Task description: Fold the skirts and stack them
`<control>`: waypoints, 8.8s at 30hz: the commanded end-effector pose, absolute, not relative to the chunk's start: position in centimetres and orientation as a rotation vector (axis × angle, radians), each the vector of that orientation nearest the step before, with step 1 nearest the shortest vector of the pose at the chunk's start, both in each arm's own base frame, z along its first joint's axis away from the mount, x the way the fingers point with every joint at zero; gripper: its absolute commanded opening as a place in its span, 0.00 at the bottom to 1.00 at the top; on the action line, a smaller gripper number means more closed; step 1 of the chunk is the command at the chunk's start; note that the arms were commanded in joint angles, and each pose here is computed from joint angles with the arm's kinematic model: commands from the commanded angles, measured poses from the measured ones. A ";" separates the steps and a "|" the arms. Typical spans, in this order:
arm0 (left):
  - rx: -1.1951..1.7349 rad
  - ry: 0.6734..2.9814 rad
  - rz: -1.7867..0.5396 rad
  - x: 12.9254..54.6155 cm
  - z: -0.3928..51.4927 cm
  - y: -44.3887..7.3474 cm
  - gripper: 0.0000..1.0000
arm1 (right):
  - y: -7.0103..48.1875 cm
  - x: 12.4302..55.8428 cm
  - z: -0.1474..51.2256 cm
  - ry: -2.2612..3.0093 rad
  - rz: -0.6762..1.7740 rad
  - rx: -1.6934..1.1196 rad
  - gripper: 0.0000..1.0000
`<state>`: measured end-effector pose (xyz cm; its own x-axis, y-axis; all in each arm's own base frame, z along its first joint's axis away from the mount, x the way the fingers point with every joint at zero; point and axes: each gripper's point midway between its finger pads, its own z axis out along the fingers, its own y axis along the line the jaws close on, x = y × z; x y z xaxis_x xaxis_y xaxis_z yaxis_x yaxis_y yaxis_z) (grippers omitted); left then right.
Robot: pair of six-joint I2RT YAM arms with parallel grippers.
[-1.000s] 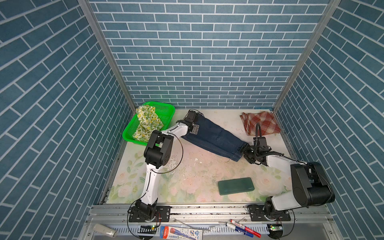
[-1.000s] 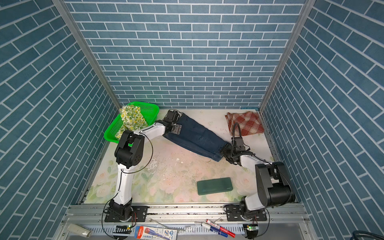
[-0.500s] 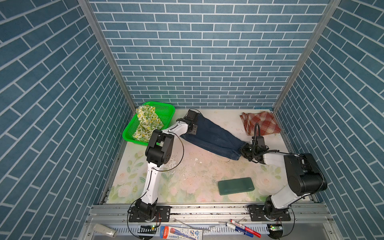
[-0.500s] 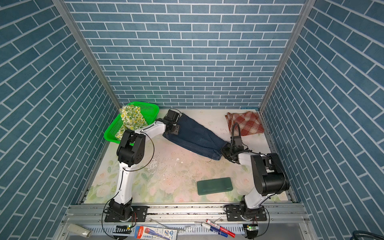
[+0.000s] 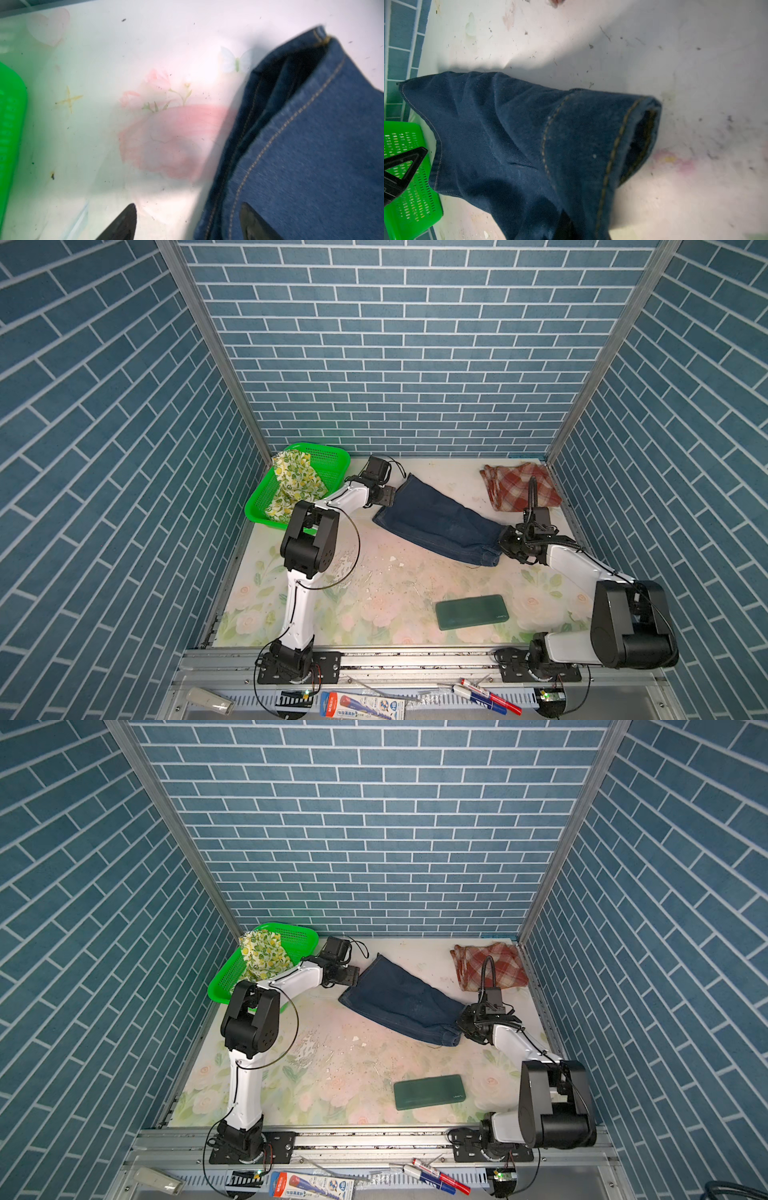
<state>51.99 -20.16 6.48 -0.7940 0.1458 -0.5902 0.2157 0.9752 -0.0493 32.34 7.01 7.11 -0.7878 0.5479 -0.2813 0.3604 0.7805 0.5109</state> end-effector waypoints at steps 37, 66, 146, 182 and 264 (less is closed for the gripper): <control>0.090 2.599 -0.485 39.4 1.9 -22.5 0.00 | 7.6 35.2 14.7 2.607 0.214 0.161 0.00; -0.074 2.507 -0.642 35.1 1.6 -22.9 0.00 | 32.9 37.8 13.6 2.642 0.772 -0.100 0.00; 0.036 2.378 -0.801 34.1 6.7 -28.4 0.34 | 21.8 36.4 13.4 2.388 0.557 -0.055 0.57; -0.089 2.414 -0.851 35.8 4.8 -25.8 0.31 | 21.6 37.1 8.5 2.518 0.465 -0.119 0.57; 0.024 2.513 -0.898 38.0 -1.1 -25.4 0.00 | 28.1 42.1 2.4 2.385 1.214 -0.209 0.00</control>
